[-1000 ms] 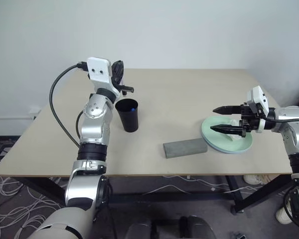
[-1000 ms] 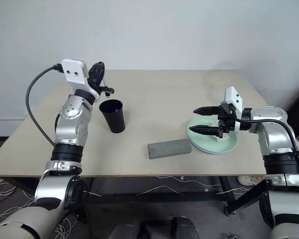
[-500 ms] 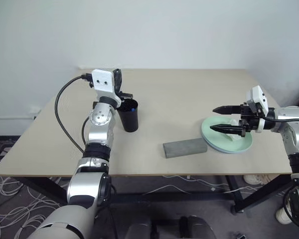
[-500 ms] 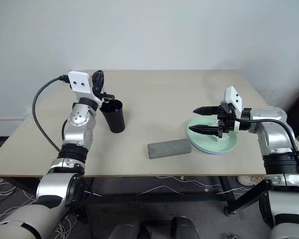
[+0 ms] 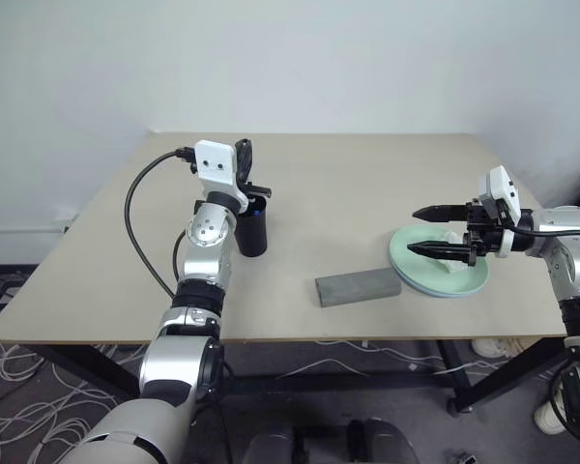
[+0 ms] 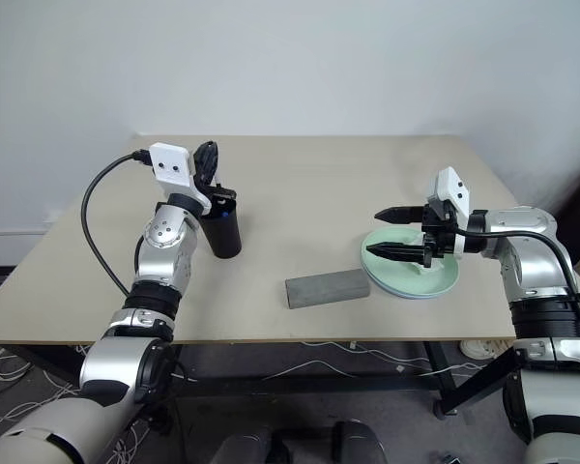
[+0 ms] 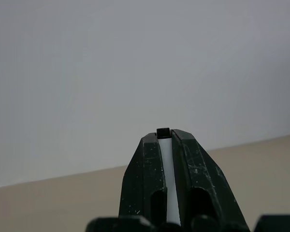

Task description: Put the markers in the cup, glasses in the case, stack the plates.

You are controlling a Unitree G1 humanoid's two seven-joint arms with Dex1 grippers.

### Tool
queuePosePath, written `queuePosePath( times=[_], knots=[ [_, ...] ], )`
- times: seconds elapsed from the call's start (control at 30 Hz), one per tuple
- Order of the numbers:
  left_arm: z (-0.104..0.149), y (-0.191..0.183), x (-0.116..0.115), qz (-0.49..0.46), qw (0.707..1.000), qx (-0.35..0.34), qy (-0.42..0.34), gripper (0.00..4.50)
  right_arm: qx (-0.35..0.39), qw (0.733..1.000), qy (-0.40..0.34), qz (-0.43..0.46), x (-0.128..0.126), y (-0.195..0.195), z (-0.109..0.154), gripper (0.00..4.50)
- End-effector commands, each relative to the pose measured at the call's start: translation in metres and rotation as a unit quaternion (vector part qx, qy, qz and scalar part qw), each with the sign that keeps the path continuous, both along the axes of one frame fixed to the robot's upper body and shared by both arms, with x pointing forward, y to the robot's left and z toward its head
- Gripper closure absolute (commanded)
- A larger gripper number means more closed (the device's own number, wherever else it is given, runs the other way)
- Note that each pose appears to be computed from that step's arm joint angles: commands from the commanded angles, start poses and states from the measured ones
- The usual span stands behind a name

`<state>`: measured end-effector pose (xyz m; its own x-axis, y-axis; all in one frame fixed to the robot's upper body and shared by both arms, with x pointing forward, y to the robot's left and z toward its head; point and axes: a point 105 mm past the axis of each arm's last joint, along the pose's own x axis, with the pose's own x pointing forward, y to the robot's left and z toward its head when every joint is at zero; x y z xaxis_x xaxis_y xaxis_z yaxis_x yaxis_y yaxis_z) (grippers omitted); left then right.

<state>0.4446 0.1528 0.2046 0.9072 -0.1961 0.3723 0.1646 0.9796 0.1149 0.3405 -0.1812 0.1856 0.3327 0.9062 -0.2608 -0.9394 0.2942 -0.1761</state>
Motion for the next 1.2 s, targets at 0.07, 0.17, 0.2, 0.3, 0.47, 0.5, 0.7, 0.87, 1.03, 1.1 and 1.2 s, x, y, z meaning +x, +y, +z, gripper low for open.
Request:
queuePosePath(
  times=[0.07,0.17,0.2,0.3,0.47,0.5,0.7,0.87,1.03,1.1,1.2],
  knots=[
    [0.005,0.002,-0.003,0.002,1.000,0.012,-0.018,4.46,0.006,0.999,-0.033,0.004,-0.001,0.000,0.019,0.71],
    [0.002,0.003,-0.003,0.004,1.000,0.014,-0.015,4.46,0.005,0.999,-0.033,0.004,-0.001,-0.001,0.019,0.71],
    [0.000,0.004,-0.003,0.006,1.000,0.015,-0.013,4.20,0.005,0.999,-0.034,0.004,-0.001,-0.001,0.019,0.71],
    [-0.003,0.007,-0.003,0.010,1.000,0.017,-0.008,3.40,0.005,0.999,-0.034,0.004,-0.001,-0.001,0.019,0.71],
    [-0.005,0.009,-0.003,0.015,1.000,0.019,-0.006,1.64,0.004,0.999,-0.033,0.004,-0.001,-0.001,0.020,0.71],
    [-0.005,0.009,-0.003,0.015,1.000,0.019,-0.007,1.28,0.004,0.999,-0.033,0.004,-0.001,-0.001,0.020,0.71],
    [0.010,0.005,-0.007,-0.011,1.000,0.019,-0.021,0.04,0.004,0.999,-0.034,0.003,0.000,-0.002,0.020,0.71],
    [0.025,0.002,-0.021,-0.073,0.997,0.021,-0.018,0.04,0.004,0.999,-0.034,0.001,-0.001,-0.003,0.021,0.71],
    [0.043,0.017,-0.052,-0.204,0.978,0.001,0.033,0.04,0.004,0.999,-0.034,-0.003,-0.003,-0.006,0.021,0.71],
    [0.044,0.028,-0.069,-0.241,0.968,0.022,0.060,0.04,0.005,0.999,-0.034,-0.006,-0.005,-0.007,0.021,0.71],
    [0.039,0.045,-0.087,-0.264,0.956,0.054,0.113,0.04,0.005,0.999,-0.034,-0.009,-0.006,-0.008,0.021,0.71]
  ],
)
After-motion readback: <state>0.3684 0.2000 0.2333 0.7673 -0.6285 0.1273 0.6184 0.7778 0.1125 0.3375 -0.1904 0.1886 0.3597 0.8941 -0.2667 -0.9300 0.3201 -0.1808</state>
